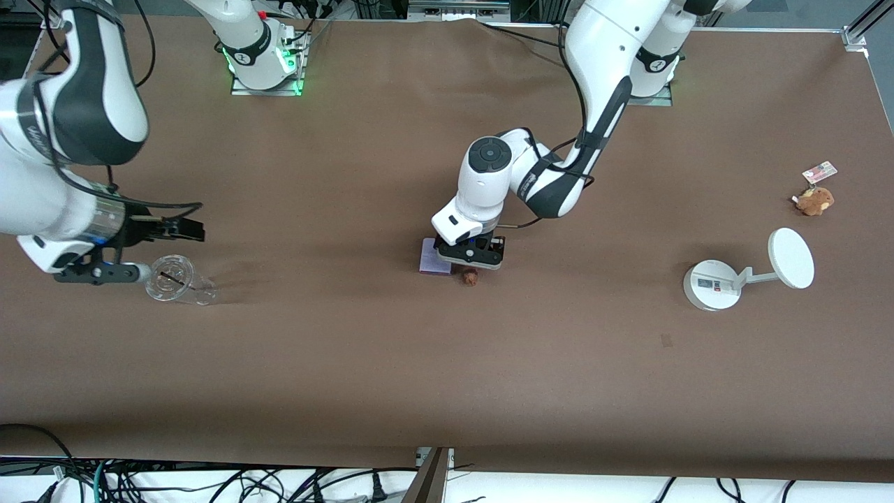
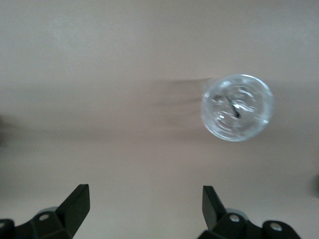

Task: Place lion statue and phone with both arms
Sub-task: 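Grasp the lion statue with the left gripper while the right gripper reaches the phone, then carry the lion toward the lamp while the right gripper grasps the phone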

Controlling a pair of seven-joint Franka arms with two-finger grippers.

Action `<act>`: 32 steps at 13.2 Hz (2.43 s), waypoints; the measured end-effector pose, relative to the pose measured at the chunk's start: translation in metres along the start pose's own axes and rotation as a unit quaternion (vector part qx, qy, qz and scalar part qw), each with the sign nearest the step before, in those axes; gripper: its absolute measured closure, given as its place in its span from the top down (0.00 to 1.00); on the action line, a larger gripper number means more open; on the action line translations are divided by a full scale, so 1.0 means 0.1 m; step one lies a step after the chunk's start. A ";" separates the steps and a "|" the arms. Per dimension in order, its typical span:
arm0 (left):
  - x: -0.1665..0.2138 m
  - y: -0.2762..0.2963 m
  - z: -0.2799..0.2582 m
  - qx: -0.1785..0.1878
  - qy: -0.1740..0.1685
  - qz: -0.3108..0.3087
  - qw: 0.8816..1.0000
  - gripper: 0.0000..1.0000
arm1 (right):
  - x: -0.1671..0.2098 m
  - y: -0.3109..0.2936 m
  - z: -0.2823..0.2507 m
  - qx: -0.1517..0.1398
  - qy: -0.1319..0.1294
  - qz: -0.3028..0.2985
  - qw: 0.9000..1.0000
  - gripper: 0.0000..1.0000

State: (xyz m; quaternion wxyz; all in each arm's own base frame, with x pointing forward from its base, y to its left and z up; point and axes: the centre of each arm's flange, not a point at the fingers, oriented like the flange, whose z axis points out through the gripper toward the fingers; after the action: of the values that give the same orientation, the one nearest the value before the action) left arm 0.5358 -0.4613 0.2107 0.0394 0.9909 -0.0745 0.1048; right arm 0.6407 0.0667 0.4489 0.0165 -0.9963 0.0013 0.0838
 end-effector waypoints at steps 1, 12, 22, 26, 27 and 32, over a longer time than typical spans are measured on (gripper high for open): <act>-0.02 0.00 0.04 0.002 0.000 0.004 1.000 1.00 | 0.05 -0.13 0.11 -0.001 0.001 0.003 1.000 1.00; 0.09 -0.03 -0.03 0.017 0.024 0.028 0.999 0.33 | 0.26 -1.24 0.93 -0.010 0.020 0.027 0.999 1.00; 0.69 -1.66 -0.83 0.146 -0.102 -0.013 0.984 0.33 | 0.08 -2.67 1.75 0.011 0.079 0.093 0.992 1.00; 0.85 -2.86 -0.69 0.149 -0.147 -0.002 0.978 0.33 | -0.21 -3.39 2.15 0.030 0.099 0.111 0.988 1.00; 0.86 -3.07 -0.66 0.148 -0.152 -0.008 0.977 0.33 | -0.30 -3.55 2.26 0.034 0.103 0.112 0.988 1.00; 0.88 -3.73 -0.57 0.141 -0.159 -0.015 0.977 0.33 | -0.58 -3.96 2.67 0.034 0.103 0.098 0.989 1.00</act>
State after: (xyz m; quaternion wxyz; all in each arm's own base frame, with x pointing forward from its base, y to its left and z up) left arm 0.6675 -0.1005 0.2620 -0.1115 0.9915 -0.0491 -0.0457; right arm 0.5409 0.4717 0.2081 0.0415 -0.9936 0.1038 -0.0177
